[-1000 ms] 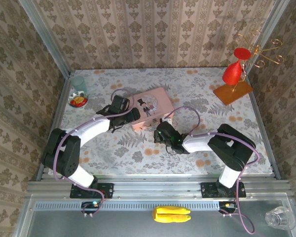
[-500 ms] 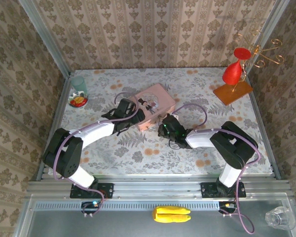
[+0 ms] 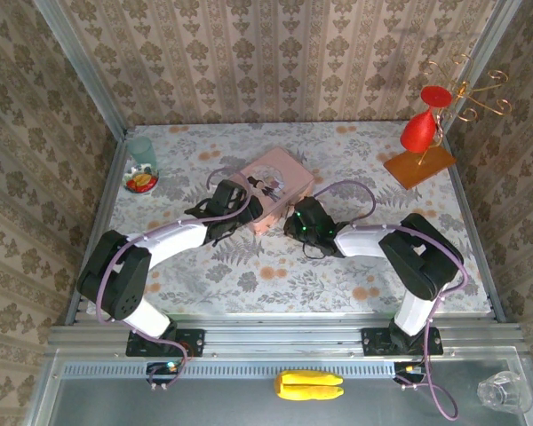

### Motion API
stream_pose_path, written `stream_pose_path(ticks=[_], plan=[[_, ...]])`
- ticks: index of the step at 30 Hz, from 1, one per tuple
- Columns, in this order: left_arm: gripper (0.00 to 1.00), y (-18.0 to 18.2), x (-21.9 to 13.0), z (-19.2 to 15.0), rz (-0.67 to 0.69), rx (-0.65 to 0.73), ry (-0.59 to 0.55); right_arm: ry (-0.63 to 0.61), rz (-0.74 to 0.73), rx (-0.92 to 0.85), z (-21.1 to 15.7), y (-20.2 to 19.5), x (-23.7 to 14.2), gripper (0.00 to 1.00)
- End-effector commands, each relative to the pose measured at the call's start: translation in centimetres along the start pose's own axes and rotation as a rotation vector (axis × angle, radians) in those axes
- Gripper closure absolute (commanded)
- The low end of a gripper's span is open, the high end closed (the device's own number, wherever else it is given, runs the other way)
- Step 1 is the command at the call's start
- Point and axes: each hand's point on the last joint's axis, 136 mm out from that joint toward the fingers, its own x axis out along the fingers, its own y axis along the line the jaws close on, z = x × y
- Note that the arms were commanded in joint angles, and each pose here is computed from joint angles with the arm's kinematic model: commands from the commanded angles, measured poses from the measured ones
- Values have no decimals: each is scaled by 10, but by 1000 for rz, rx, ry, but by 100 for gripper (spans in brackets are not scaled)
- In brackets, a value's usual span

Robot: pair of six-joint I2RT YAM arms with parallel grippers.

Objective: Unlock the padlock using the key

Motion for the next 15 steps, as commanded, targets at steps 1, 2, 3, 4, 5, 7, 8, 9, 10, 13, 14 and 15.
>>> stream_pose_path(ticks=[1, 2, 3, 4, 5, 7, 8, 9, 10, 13, 14, 15], plan=[[19, 50, 7, -48, 168, 34, 152, -68, 8, 66, 26, 7, 5, 100], [19, 51, 7, -49, 170, 34, 153, -72, 3, 71, 27, 5, 5, 100], [19, 51, 7, -49, 170, 35, 152, -76, 1, 76, 28, 4, 5, 100], [19, 52, 6, -49, 173, 35, 152, -78, -4, 82, 29, 3, 6, 100], [19, 52, 6, -49, 174, 37, 150, -79, -4, 89, 30, 2, 7, 100], [20, 54, 5, -49, 188, 45, 158, -71, 10, 112, 32, 4, 8, 100], [19, 54, 4, -49, 193, 49, 161, -74, 15, 120, 34, 5, 8, 100], [19, 55, 4, -49, 197, 52, 164, -77, 18, 126, 36, 6, 7, 100], [19, 54, 4, -49, 194, 51, 164, -80, 16, 129, 38, 6, 7, 100], [19, 56, 5, -50, 201, 52, 167, -91, 10, 149, 44, 6, 6, 100], [19, 56, 5, -51, 202, 51, 168, -93, 10, 164, 46, 4, 6, 100], [19, 57, 5, -51, 205, 50, 169, -93, 10, 179, 47, 3, 7, 100]])
